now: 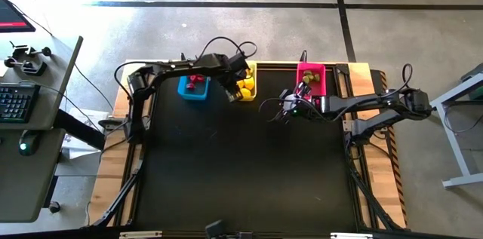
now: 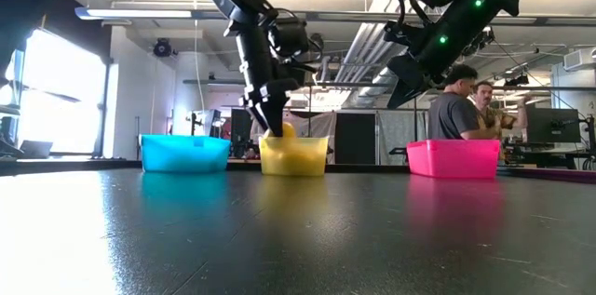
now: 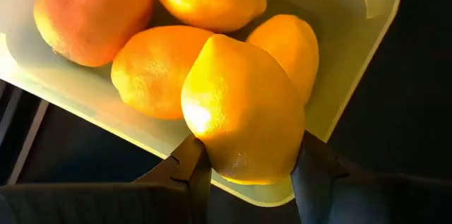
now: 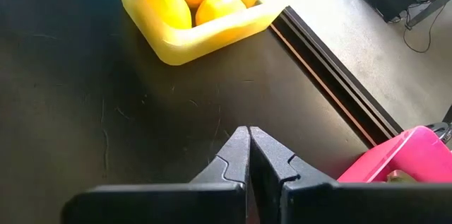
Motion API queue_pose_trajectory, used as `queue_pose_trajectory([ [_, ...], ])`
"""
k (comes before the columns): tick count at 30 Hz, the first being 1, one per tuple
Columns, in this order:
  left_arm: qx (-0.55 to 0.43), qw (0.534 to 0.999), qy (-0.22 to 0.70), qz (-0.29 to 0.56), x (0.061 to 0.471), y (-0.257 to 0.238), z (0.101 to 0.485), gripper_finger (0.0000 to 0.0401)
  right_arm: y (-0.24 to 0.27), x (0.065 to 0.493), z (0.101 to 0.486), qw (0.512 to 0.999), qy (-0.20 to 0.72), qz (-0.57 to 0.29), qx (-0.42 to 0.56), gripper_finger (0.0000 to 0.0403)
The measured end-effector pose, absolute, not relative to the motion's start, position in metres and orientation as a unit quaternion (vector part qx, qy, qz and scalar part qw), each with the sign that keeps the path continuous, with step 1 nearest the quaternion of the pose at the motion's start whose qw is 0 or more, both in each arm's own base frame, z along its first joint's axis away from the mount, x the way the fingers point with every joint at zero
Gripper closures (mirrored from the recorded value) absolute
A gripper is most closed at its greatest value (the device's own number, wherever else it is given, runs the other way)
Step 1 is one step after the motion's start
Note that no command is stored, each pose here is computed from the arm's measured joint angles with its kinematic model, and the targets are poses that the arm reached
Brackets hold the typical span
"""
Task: Sort produce into baskets
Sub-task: Put the yellow lemon into the yellow bin
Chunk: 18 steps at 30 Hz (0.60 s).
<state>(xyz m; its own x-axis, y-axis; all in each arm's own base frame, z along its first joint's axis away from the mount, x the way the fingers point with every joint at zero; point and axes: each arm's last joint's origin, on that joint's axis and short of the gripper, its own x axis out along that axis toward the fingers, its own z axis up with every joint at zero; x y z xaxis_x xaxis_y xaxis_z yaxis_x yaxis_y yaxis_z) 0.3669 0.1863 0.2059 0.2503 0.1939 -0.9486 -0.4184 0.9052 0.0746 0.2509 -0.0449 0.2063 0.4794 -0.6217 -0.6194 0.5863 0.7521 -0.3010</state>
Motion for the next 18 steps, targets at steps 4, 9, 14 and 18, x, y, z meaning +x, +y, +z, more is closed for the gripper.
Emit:
queue_pose_trajectory([
  [4,-0.099,0.782,0.584,0.193,0.3663,0.1859,0.2055,0.0279,-0.0449,0.2509,0.2063,0.86,0.37,-0.351,-0.024,0.0403],
  [9,-0.099,0.78,0.588,0.19,0.3655,0.1851,0.2052,0.0262,-0.0449,0.2509,0.2063,0.86,0.37,-0.351,-0.024,0.0403],
  [14,-0.095,0.781,0.589,0.186,0.3669,0.1824,0.2052,0.02,-0.0449,0.2509,0.2063,0.86,0.37,-0.351,-0.024,0.0403],
  [18,-0.092,0.779,0.591,0.186,0.3662,0.1806,0.2071,0.0162,-0.045,0.2509,0.2063,0.86,0.37,-0.351,-0.024,0.0403],
])
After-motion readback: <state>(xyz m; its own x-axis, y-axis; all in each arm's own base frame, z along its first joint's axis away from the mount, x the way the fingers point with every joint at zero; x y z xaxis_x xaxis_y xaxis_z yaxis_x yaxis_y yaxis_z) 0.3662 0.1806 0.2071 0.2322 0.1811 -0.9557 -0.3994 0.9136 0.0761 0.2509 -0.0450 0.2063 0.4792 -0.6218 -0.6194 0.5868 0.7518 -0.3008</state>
